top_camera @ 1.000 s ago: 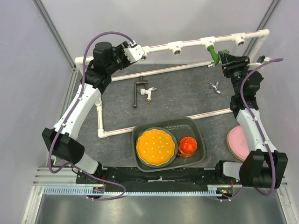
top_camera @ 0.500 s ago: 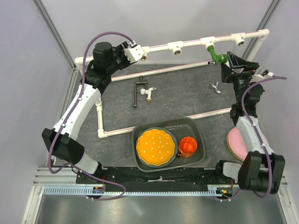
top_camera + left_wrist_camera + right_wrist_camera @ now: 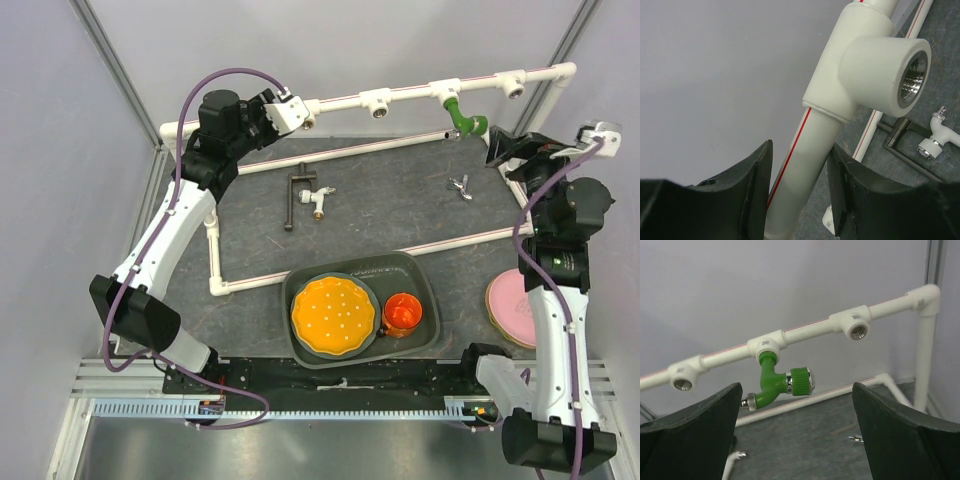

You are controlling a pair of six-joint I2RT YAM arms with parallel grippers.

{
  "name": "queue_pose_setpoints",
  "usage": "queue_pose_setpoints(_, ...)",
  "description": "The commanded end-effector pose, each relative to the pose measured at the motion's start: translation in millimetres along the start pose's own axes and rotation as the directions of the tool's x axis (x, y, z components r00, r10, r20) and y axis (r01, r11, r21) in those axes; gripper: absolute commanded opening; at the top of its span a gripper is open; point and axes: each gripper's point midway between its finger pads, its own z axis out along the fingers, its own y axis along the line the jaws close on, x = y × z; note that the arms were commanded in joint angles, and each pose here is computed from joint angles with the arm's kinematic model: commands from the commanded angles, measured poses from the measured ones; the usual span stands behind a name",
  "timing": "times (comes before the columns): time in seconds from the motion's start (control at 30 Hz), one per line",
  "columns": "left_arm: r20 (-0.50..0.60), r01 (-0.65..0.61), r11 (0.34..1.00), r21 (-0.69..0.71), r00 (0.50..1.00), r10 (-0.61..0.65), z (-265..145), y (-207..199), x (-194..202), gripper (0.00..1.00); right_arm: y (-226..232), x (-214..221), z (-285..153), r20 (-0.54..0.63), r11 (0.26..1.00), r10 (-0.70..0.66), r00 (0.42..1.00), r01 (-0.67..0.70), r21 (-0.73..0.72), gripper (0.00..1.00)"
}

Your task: Install the water faucets

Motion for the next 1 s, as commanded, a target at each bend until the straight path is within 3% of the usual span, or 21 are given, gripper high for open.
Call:
queue_pose_setpoints(0.0,-0.011,0.126,0.991,0.047,0.992,-0.126,-9,-16,-1,0.02,12,7,-8,-0.049,0.832,-0.545,0.837,0.533,-0.154,0.98)
queue_pose_setpoints(0.03,-0.011,0.125,0.991,0.048,0.992,-0.125,-9,-16,-1,0.02,14,16,-12,-0.061,0.788,-0.605,0.794,0.586,-0.190,0.98)
queue_pose_setpoints(0.07,-0.012,0.124,0.991,0.046,0.992,-0.123,-9,-16,0,0.02,22,23,-14,-0.033,0.684,-0.713,0.700,0.685,-0.251,0.98)
queue_pose_setpoints(0.2,-0.014,0.124,0.991,0.048,0.992,-0.124,-9,-17,1,0.02,16,42,-11,-0.095,0.549,-0.833,0.546,0.789,-0.275,0.98)
queue_pose_setpoints(0.53,-0.015,0.125,0.991,0.049,0.992,-0.124,-7,-17,1,0.02,19,53,25,-0.137,0.358,-0.933,0.332,0.891,-0.280,0.98)
queue_pose_setpoints(0.7,-0.016,0.126,0.991,0.048,0.992,-0.125,-6,-17,1,0.02,16,55,41,-0.139,0.285,-0.956,0.259,0.934,-0.218,0.98)
queue_pose_setpoints(0.83,-0.021,0.121,0.992,0.043,0.993,-0.120,-8,-16,2,0.02,15,55,56,-0.132,0.272,-0.959,0.253,0.948,-0.165,0.98)
queue_pose_setpoints(0.97,-0.026,0.120,0.992,0.038,0.993,-0.119,-8,-15,3,0.02,19,50,65,-0.104,0.286,-0.956,0.275,0.951,-0.118,0.91)
